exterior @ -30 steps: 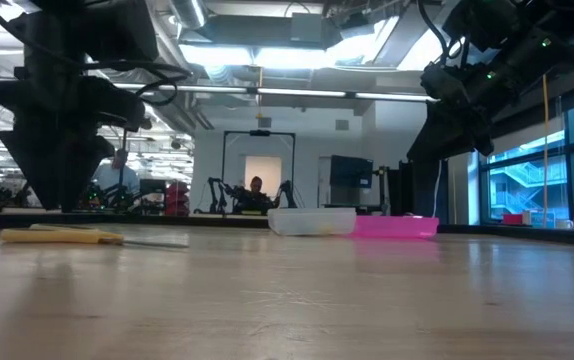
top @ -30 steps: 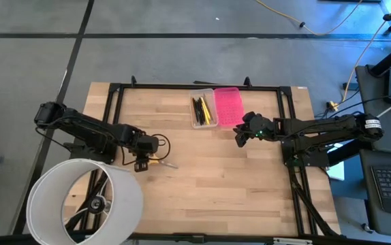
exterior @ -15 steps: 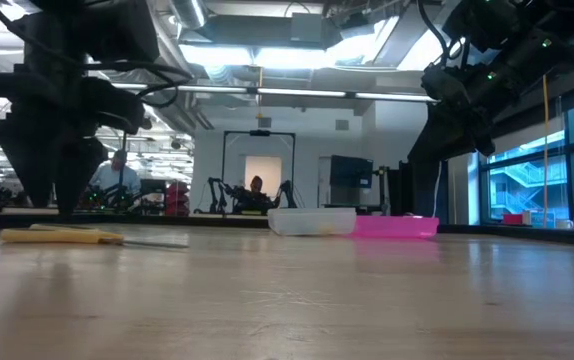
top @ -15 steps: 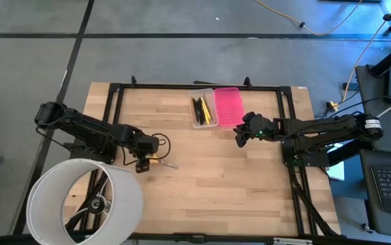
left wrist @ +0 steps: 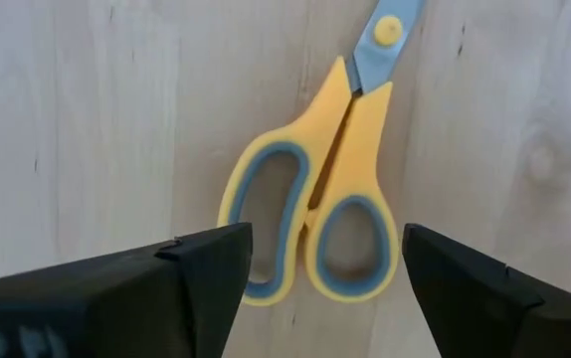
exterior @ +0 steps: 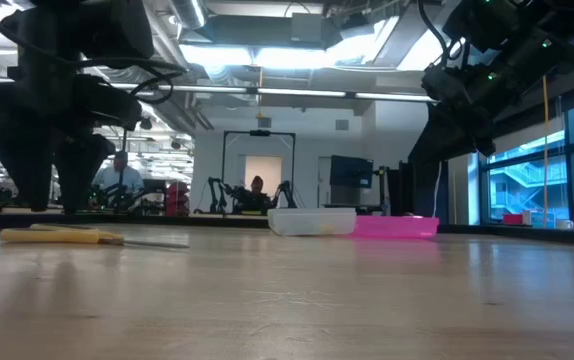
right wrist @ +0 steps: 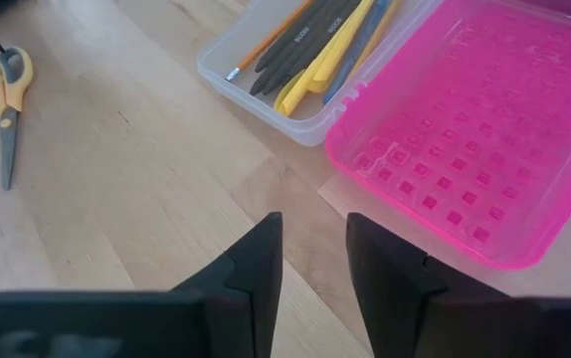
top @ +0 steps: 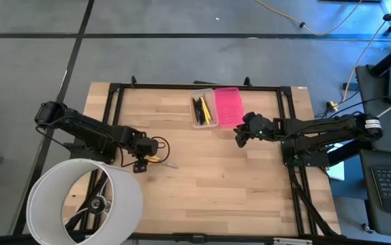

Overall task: Pick & place school supplies into a supply box
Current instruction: Put the yellow scissors into the transparent supply box

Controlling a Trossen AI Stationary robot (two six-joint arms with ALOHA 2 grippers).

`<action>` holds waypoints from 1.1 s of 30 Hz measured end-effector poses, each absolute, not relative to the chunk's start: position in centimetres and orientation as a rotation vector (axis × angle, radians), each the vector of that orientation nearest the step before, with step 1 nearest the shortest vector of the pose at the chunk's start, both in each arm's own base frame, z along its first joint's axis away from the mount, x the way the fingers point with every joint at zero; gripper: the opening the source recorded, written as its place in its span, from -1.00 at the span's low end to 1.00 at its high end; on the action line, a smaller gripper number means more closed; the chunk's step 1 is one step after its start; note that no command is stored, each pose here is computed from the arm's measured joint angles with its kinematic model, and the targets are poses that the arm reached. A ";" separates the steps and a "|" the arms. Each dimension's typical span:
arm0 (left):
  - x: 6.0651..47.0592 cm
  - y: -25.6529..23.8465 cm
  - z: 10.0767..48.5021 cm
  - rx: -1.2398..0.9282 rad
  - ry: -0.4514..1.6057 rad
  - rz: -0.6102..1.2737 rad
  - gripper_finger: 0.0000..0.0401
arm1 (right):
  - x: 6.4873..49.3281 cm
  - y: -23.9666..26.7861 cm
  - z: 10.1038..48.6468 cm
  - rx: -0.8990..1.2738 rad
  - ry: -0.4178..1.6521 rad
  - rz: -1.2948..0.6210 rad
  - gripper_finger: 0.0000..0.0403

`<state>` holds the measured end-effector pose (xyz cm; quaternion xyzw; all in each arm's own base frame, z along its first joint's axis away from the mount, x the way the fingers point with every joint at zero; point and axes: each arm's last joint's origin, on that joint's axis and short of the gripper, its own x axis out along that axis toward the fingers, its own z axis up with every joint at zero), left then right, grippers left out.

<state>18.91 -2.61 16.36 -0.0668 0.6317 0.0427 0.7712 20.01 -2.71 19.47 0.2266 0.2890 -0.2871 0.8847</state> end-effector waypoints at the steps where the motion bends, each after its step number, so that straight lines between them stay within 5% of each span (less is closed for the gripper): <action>1: 18.9 -2.7 16.4 -0.143 1.365 0.089 0.25 | 20.0 -2.7 19.5 0.471 0.602 -0.597 -0.41; 33: 20.3 -3.7 12.8 -0.002 1.525 0.015 -0.22 | 20.0 -2.7 19.5 0.472 0.603 -0.598 -0.41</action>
